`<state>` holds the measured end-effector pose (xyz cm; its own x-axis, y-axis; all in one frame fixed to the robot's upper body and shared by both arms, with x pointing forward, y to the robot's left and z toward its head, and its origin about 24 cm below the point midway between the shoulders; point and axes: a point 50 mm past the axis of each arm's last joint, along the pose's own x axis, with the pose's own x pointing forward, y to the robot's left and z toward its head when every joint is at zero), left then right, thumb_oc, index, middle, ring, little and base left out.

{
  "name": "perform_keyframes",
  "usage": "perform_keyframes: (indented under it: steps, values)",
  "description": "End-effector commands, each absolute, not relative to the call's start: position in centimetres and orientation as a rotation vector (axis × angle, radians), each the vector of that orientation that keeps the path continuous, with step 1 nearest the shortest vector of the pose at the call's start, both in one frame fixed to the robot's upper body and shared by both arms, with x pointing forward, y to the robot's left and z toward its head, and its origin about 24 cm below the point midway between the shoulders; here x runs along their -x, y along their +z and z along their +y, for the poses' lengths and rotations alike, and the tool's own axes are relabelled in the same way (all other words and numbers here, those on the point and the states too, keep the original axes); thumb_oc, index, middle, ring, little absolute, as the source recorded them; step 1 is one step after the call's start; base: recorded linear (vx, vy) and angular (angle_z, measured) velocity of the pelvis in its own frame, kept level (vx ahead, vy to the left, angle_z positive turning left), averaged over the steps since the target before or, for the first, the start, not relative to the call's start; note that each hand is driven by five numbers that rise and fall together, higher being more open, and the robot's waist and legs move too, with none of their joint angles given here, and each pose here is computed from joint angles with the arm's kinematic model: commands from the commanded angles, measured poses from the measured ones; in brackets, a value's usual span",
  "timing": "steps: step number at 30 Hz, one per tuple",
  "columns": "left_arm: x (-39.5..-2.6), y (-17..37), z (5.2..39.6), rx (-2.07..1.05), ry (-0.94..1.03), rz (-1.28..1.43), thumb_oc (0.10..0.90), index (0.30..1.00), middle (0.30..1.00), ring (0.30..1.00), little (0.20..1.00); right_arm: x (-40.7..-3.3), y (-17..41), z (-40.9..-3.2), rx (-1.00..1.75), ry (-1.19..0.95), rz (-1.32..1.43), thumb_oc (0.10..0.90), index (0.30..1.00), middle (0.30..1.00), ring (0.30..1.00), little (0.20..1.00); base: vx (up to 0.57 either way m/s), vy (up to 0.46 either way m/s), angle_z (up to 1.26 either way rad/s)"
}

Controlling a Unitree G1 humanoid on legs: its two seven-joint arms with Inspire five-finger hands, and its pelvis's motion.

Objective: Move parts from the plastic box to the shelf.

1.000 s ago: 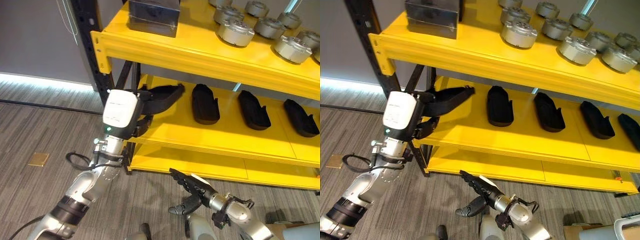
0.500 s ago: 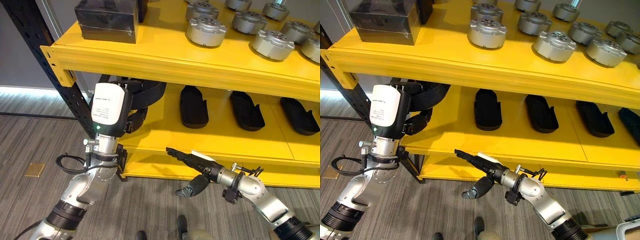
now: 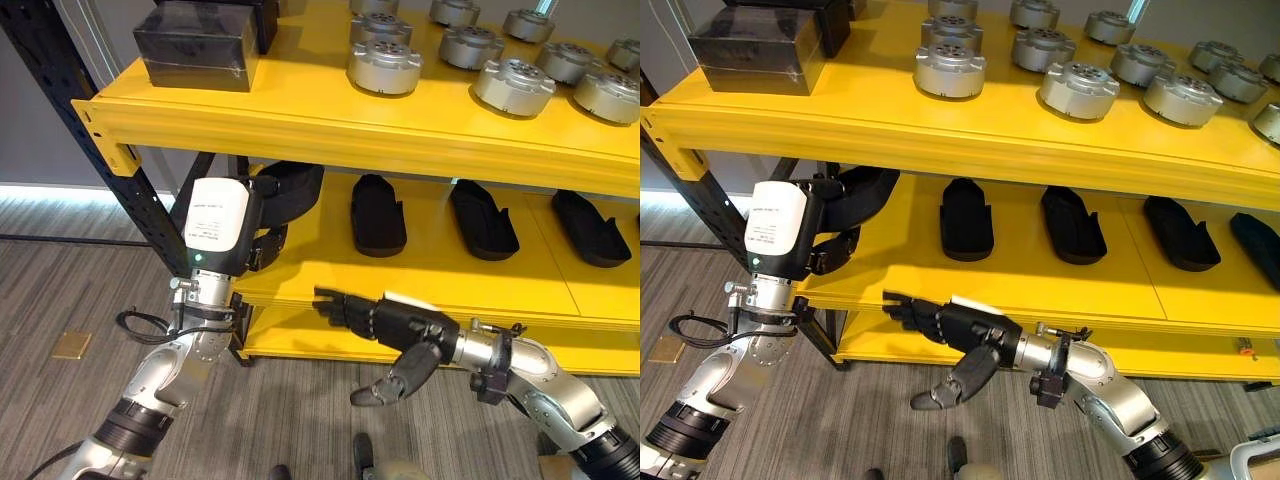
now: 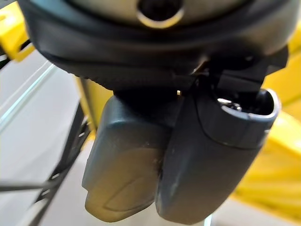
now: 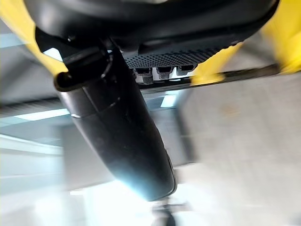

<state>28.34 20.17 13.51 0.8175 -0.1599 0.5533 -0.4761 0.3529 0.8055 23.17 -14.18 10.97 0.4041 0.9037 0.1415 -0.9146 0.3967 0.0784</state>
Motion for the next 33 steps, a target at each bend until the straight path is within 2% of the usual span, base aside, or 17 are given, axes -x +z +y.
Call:
perform_keyframes:
  steps: [1,4,9,20,33]
  values:
    - [-29.9,18.5,18.3,-1.157,0.312,-0.852,0.4,0.3,0.3,0.3,0.3,-22.3,15.1,-13.3,-0.332,1.316,-0.381,0.9,1.0,1.0,1.0,1.0,-0.01,-0.061,-0.01]
    - [-30.9,18.5,18.0,-1.178,0.32,-0.839,0.4,0.3,0.3,0.3,0.3,-21.9,15.4,-12.3,-0.449,1.393,-0.425,0.9,1.0,1.0,1.0,1.0,-0.03,-0.076,0.02]
    - [-32.8,20.0,17.8,-1.201,0.385,-0.827,0.4,0.3,0.3,0.3,0.3,-22.2,16.2,-10.6,-0.467,1.468,-0.469,0.9,1.0,1.0,1.0,1.0,-0.11,-0.078,0.04]
    - [-35.3,24.0,17.4,-1.207,0.547,-0.857,0.4,0.3,0.3,0.3,0.3,-22.2,18.5,-7.6,-0.405,1.679,-0.526,0.9,1.0,1.0,1.0,1.0,-0.15,-0.04,-0.03]
    - [-36.2,26.4,17.0,-1.287,0.63,-0.892,0.4,0.3,0.3,0.3,0.3,-22.0,20.1,-5.8,-0.342,1.812,-0.527,0.9,1.0,1.0,1.0,1.0,-0.1,0.016,-0.07]
